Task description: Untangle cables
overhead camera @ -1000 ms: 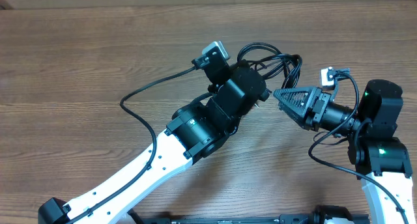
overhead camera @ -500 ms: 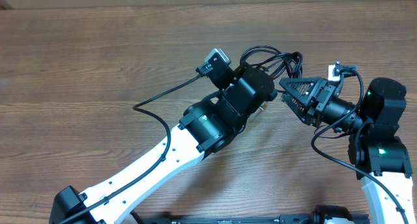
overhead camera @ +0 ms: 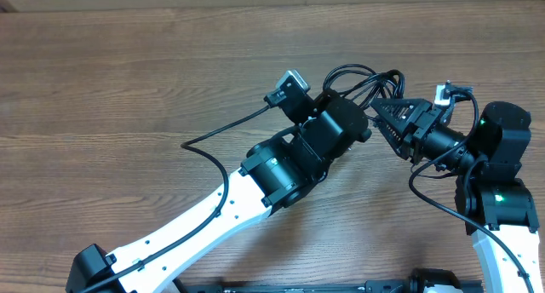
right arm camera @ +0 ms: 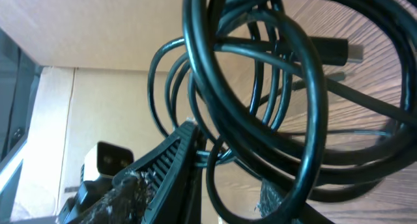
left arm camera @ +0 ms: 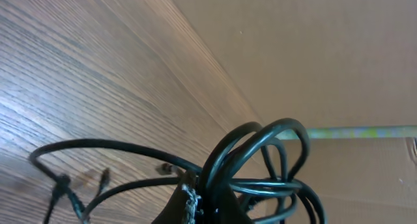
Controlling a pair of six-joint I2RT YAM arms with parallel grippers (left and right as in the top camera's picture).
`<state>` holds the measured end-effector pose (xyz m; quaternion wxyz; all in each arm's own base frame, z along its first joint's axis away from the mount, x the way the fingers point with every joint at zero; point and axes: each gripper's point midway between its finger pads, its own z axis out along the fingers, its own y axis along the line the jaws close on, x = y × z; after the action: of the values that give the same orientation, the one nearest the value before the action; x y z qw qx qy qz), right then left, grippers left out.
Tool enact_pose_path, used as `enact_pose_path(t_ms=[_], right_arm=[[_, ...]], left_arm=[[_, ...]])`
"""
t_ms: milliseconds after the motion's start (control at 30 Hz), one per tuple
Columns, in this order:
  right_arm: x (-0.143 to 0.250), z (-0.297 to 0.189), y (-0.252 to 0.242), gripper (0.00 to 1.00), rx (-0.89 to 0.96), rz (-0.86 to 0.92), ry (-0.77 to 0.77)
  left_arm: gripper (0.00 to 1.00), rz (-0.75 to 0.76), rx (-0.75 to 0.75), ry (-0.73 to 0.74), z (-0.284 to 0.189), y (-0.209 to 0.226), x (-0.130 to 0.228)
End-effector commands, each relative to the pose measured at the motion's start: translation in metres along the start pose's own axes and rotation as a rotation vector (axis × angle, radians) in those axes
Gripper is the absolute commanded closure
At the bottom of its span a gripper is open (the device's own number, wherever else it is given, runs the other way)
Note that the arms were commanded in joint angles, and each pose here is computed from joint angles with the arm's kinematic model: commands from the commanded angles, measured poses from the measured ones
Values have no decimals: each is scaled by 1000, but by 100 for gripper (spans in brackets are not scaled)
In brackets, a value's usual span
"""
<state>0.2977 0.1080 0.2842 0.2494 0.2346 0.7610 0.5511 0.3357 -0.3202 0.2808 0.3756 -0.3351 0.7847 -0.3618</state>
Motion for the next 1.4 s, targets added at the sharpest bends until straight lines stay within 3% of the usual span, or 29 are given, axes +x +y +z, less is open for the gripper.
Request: enact_pose_path(t_ms=[0, 367, 600, 867, 1100, 1367], right_arm=[[-10, -4, -2, 47, 24, 1, -61], [-14, -5, -19, 74, 95, 41, -104], [-19, -6, -25, 79, 126, 51, -139], [-15, -6, -26, 96, 128, 50, -118], [9, -4, -14, 96, 53, -134, 27], [29, -5, 0, 96, -50, -383, 136]], left_arm=[[96, -21, 29, -7, -5, -10, 1], [96, -24, 41, 0, -6, -14, 4], [96, -5, 47, 13, -9, -15, 11], [96, 13, 47, 11, -9, -15, 11], [96, 38, 15, -76, -9, -8, -4], [96, 192, -31, -259, -14, -4, -36]])
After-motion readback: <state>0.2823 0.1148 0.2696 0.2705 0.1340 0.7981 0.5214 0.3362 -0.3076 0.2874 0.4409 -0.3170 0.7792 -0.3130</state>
